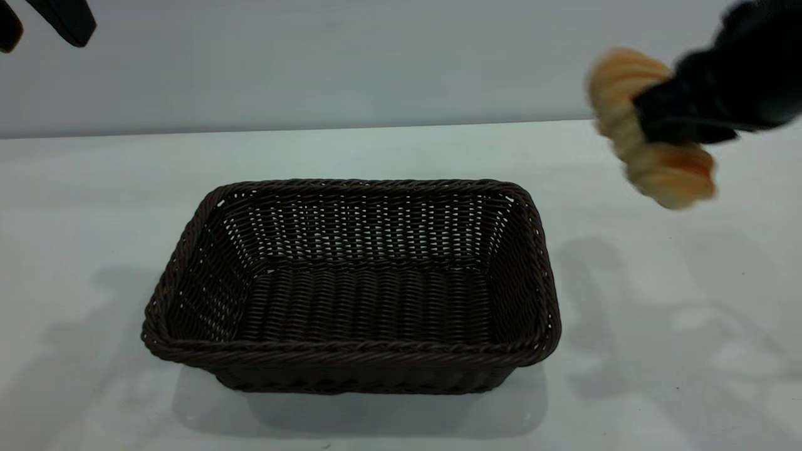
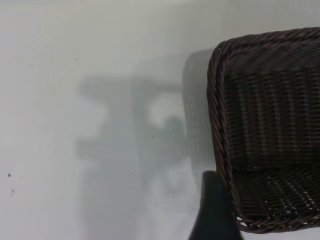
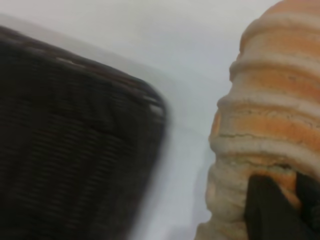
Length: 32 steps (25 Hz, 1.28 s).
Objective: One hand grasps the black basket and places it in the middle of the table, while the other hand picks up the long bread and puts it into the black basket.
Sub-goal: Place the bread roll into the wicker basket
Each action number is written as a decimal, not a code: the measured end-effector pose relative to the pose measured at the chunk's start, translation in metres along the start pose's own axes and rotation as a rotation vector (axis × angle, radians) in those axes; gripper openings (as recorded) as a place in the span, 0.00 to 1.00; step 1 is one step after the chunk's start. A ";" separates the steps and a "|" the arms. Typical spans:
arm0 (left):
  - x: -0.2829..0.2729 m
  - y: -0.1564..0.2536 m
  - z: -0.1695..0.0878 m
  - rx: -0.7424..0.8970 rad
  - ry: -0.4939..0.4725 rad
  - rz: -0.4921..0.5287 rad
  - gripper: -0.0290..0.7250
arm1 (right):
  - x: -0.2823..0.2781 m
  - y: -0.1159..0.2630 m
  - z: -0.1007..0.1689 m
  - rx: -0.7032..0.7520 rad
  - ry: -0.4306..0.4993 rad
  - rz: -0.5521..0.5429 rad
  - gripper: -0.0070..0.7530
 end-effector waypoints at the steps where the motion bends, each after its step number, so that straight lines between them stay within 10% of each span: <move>1: -0.002 0.000 0.000 0.000 0.000 -0.005 0.82 | -0.001 0.000 0.012 -0.019 -0.027 -0.006 0.06; 10: -0.053 -0.002 -0.003 0.008 -0.007 -0.150 0.82 | 0.014 0.019 0.081 -0.121 -0.178 -0.044 0.06; 20: -0.115 0.008 -0.007 0.018 -0.015 -0.322 0.82 | 0.041 0.043 0.100 -0.124 -0.249 -0.040 0.19; 26: -0.112 0.017 -0.008 0.018 -0.012 -0.277 0.82 | 0.047 0.045 0.105 -0.135 -0.281 -0.069 0.42; 32: -0.106 0.033 -0.006 0.029 -0.021 -0.181 0.82 | 0.037 0.036 0.088 -0.179 -0.231 -0.041 0.44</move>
Point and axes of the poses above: a point on each arm's last joint axis where the gripper is mounted, x pointing out along that axis toward the gripper, z along the wrist's bending axis when the last joint is at zero, y = z × x, the point moved 7 cm from there along x, pointing out along that axis toward the gripper, and after that the axes turned 8 degrees about x, right-handed, at the moved point
